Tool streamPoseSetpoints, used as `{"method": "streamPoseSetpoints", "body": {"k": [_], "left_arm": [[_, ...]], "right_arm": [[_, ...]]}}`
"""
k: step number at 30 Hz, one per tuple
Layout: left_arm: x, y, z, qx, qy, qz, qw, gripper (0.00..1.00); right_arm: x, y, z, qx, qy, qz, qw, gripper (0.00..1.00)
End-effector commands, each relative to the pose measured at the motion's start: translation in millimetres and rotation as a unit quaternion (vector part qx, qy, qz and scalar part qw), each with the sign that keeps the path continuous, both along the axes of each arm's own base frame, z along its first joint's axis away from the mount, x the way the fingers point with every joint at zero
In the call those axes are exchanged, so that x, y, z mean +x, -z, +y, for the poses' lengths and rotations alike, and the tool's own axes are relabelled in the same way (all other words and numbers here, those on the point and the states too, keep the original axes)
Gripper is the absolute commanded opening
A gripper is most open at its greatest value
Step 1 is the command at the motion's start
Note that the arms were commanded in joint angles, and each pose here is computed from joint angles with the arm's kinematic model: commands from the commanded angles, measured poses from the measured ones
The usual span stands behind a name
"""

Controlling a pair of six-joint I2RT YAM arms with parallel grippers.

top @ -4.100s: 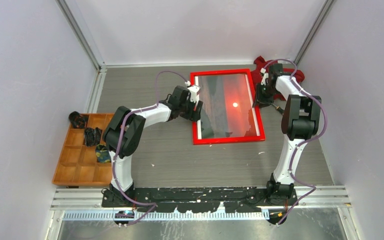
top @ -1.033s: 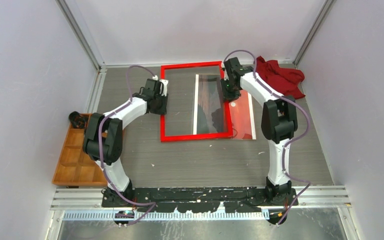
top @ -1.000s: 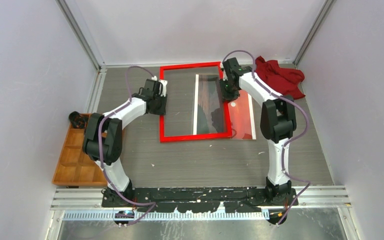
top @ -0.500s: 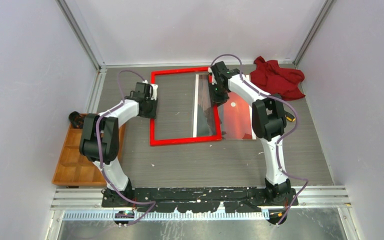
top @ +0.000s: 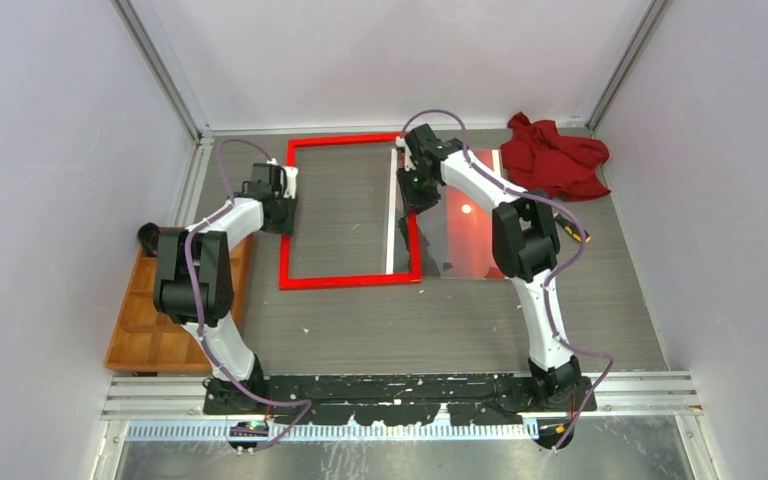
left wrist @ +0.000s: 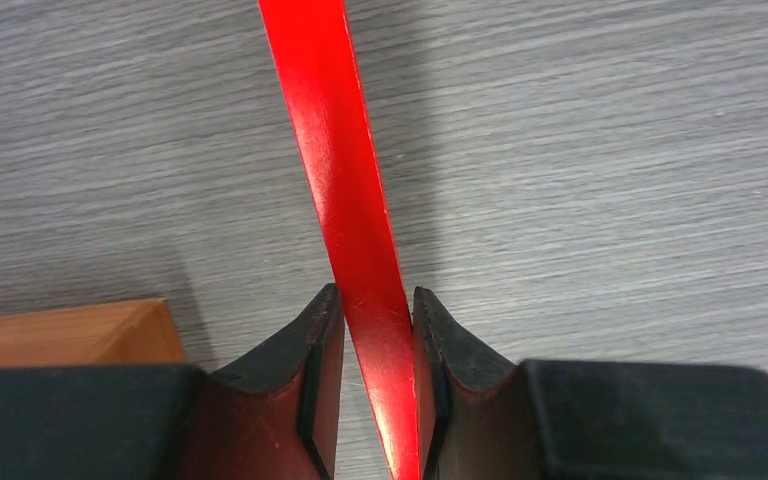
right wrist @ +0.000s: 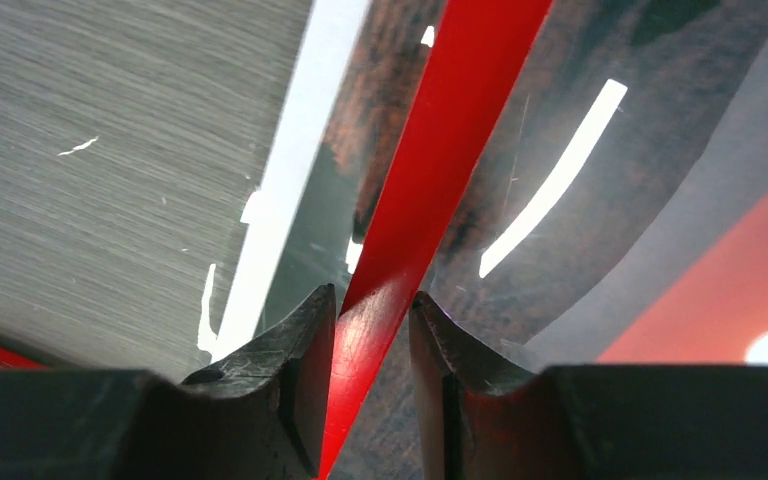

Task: Take the photo out of the frame
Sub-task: Place the photo frame item at the center of the board.

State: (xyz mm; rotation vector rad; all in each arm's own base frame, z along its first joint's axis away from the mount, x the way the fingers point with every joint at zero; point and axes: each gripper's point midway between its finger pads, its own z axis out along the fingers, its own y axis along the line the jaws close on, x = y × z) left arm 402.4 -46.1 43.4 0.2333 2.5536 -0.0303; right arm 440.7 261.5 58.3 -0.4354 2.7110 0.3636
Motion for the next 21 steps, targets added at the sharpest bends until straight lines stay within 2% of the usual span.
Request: {"method": "streamPoseSetpoints", "body": {"k": [1,7,14,21], "left_arm": [[16.6,-15.1,-6.8,-0.016,0.037,-0.031,0.999,0.09],[19.3,-11.3,9.8,-0.003,0.022,-0.026,0.999,0.10],[23.8,-6.1,25.5,0.019,0.009,-0.018,1.000,0.11],[30.8,-5.2,43.9,0.041,-0.011,-0.020,0.999,0.16]], "right_arm": [[-0.9,-30.2,64.4,0.088,-0.059,-0.028,0.994,0.39],[0.2,-26.7,79.6,0.109,-0.069,-0.021,0.991,0.45],[3.3,-21.3,95.1,0.125,-0.072,-0.015,0.989,0.46],[-1.0,-18.8,108.4,0.136,-0.083,-0.010,0.987,0.48]]}}
